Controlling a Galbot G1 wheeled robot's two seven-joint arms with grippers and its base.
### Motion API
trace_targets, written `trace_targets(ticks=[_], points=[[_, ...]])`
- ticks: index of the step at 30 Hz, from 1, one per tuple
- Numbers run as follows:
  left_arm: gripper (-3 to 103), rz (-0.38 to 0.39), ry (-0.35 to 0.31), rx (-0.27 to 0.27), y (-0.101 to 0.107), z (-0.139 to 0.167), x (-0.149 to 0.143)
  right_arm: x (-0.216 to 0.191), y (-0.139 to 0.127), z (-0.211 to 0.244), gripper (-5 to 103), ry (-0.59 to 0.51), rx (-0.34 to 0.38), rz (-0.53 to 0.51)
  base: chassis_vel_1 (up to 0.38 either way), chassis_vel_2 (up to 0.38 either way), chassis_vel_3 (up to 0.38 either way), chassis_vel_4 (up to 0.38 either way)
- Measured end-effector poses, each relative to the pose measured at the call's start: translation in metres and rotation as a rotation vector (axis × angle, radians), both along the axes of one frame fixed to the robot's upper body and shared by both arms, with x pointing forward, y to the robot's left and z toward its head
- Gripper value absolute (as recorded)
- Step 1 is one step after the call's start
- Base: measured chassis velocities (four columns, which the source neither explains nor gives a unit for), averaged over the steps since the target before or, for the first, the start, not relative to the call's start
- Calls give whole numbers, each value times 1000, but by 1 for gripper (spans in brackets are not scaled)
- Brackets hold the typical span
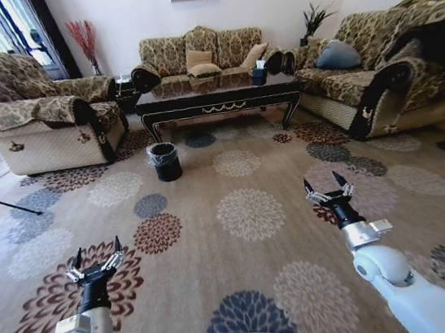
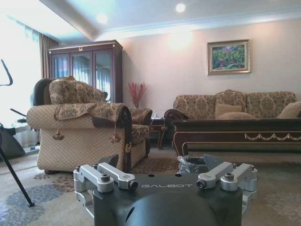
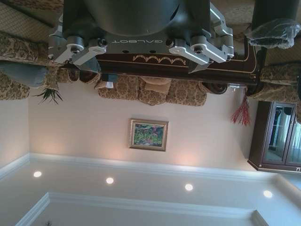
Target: Move to the front of the table and pick up the trash from the floor, then place it into the trash bin.
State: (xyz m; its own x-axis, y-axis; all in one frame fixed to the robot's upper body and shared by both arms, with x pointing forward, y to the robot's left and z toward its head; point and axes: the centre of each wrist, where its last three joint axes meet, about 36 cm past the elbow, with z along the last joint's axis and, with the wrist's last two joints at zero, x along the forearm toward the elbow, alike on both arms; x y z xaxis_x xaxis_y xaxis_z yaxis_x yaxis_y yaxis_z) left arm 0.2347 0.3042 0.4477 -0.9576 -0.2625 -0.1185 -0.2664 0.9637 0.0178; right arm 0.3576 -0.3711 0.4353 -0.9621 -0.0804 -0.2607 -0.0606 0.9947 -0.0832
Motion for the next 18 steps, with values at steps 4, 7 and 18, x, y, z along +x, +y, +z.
trace_targets(ticks=[4, 7, 18], points=[[100, 0, 0, 0, 0, 0, 0, 0, 0, 0, 100, 0, 0, 0, -55, 76, 59, -56], [100, 0, 0, 0, 0, 0, 0, 0, 0, 0, 100, 0, 0, 0, -15, 22, 29, -22], [100, 0, 0, 0, 0, 0, 0, 0, 0, 0, 100, 0, 0, 0, 0, 0, 0, 0]])
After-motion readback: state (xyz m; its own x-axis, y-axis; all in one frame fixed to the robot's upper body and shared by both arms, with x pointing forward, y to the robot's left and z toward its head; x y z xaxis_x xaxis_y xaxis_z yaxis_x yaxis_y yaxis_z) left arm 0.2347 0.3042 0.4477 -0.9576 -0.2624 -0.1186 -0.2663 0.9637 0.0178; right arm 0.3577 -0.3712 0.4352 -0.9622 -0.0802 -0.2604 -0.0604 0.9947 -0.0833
